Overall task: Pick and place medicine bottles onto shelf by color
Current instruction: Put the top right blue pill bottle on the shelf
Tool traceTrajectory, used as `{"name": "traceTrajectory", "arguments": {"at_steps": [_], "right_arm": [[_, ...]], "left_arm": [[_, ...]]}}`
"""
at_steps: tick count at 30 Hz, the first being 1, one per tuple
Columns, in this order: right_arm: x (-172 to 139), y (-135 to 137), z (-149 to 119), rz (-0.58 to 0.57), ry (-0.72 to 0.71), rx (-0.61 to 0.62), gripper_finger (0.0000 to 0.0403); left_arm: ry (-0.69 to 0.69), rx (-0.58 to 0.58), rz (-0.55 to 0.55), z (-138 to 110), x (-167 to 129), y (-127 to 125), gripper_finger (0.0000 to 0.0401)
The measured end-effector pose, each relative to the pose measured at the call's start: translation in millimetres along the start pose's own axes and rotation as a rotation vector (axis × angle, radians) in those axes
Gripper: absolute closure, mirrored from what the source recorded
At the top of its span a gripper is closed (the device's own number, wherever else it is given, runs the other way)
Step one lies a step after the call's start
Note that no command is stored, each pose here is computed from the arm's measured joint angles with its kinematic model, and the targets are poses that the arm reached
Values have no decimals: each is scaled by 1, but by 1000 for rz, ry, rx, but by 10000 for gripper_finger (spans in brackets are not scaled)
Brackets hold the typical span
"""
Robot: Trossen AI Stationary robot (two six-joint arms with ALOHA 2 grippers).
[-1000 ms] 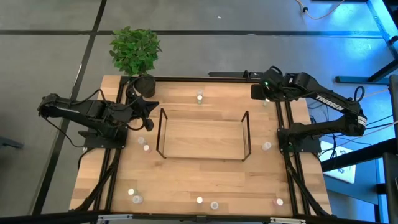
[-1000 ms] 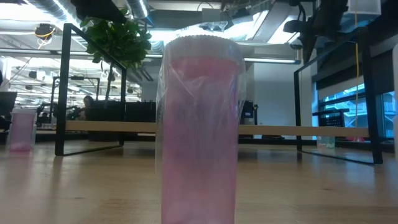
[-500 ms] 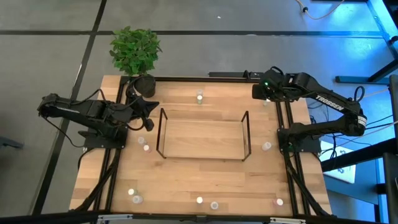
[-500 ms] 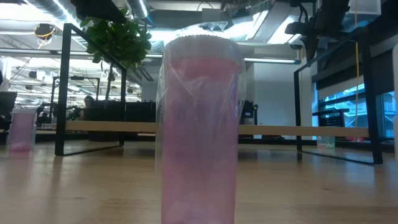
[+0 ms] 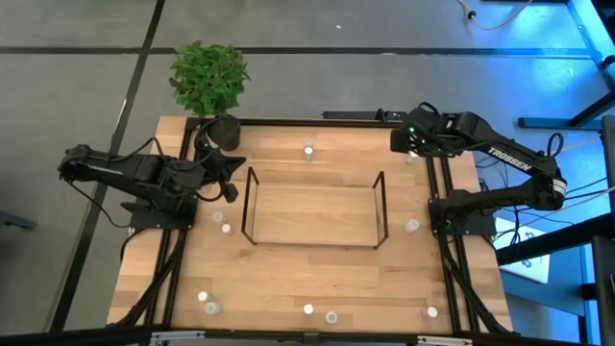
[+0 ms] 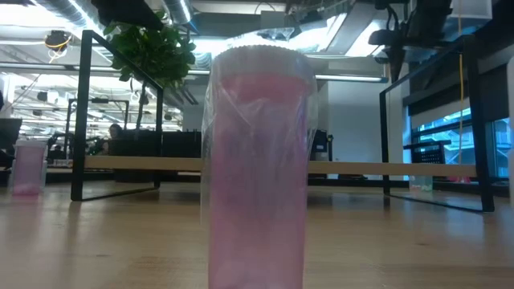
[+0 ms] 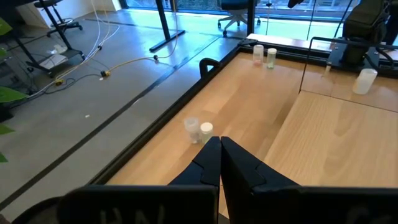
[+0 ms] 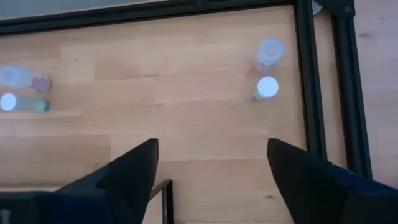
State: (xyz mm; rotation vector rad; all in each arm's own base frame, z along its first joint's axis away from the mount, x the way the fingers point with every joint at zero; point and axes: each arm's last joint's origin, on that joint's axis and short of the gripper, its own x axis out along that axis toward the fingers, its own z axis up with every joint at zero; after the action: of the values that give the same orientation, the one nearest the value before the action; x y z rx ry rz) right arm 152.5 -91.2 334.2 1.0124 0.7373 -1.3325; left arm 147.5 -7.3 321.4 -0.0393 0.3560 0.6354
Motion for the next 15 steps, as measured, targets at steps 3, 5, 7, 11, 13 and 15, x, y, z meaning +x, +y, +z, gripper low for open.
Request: {"name": "traceTrajectory", "arguments": {"at_steps": [3,5,7,11,13,15], "right_arm": [[0,0,0,-3,1,-5,98],[0,0,0,-4,0,-40,98],[0,0,0,-5,-1,-114,98],[0,0,0,-5,-1,-203,98],[0,0,0,-9,-6,-204,98],[0,-1,1,-20,-26,-207,98]], "left_arm": [[0,1,0,0,0,0,401],[0,1,0,0,0,0,401],[0,0,0,0,0,0,401],[0,0,0,0,0,0,401],[0,0,0,0,0,0,401],[0,1,0,0,0,0,401]]}}
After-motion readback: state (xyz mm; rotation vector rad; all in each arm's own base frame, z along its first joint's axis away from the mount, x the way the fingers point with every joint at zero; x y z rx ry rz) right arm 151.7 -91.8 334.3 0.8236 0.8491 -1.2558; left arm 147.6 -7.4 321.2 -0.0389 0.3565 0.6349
